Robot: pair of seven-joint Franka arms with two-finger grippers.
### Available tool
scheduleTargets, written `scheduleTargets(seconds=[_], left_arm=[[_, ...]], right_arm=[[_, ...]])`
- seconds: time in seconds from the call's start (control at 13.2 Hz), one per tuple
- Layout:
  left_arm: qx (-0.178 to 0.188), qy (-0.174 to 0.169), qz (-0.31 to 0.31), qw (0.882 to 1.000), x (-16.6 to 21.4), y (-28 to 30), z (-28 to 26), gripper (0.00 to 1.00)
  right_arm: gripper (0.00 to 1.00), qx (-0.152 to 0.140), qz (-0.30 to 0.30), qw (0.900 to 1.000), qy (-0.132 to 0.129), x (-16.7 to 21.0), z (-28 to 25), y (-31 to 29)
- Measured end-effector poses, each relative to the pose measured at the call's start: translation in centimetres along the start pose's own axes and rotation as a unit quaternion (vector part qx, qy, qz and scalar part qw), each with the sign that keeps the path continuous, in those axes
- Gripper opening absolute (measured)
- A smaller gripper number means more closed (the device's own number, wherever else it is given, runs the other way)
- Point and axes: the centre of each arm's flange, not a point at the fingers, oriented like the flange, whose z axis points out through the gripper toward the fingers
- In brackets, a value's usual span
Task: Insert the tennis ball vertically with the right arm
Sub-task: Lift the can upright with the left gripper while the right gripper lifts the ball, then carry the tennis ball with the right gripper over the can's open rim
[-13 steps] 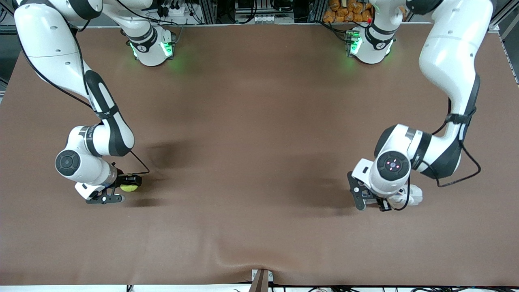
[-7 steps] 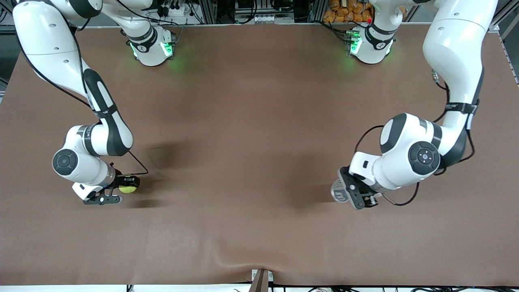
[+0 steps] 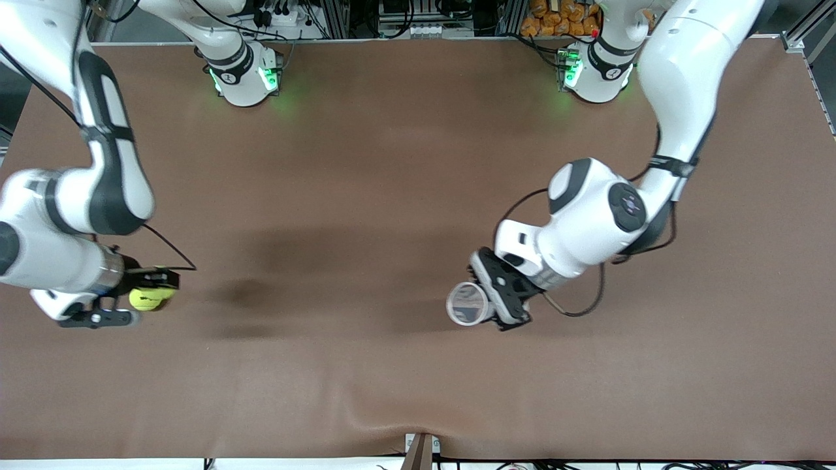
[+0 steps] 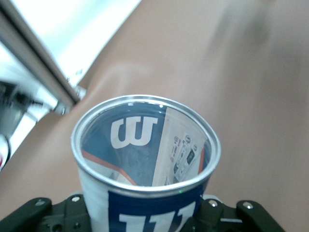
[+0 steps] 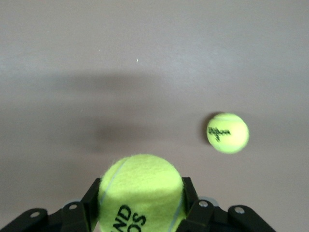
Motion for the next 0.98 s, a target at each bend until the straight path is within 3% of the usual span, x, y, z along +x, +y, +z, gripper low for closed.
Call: scheduleTargets(seconds=[0.38, 0.61, 0.83, 0.98], left_arm=[[0.023, 0.098, -0.081, 0.992, 2.6, 5.7, 5.1, 0.6], [0.044, 0.159, -0.132, 0.977, 1.5, 7.8, 7.8, 0.6], [0.053, 0.23, -0.177, 0.955, -0.9, 12.8, 12.2, 0.6], [0.049, 0.254, -0.194, 0.946, -2.5, 16.5, 15.3, 0.61]], right_arm=[[0.69, 0.064, 0.052, 0.997, 0.001, -1.8, -7.4, -2.3], [0.69, 0.065, 0.093, 0.994, -0.007, -2.5, -8.1, -9.9], [0.69, 0.061, 0.125, 0.99, -0.008, -3.5, -8.5, -16.5], [0.69, 0.066, 0.145, 0.987, -0.005, -4.0, -9.3, -19.3]])
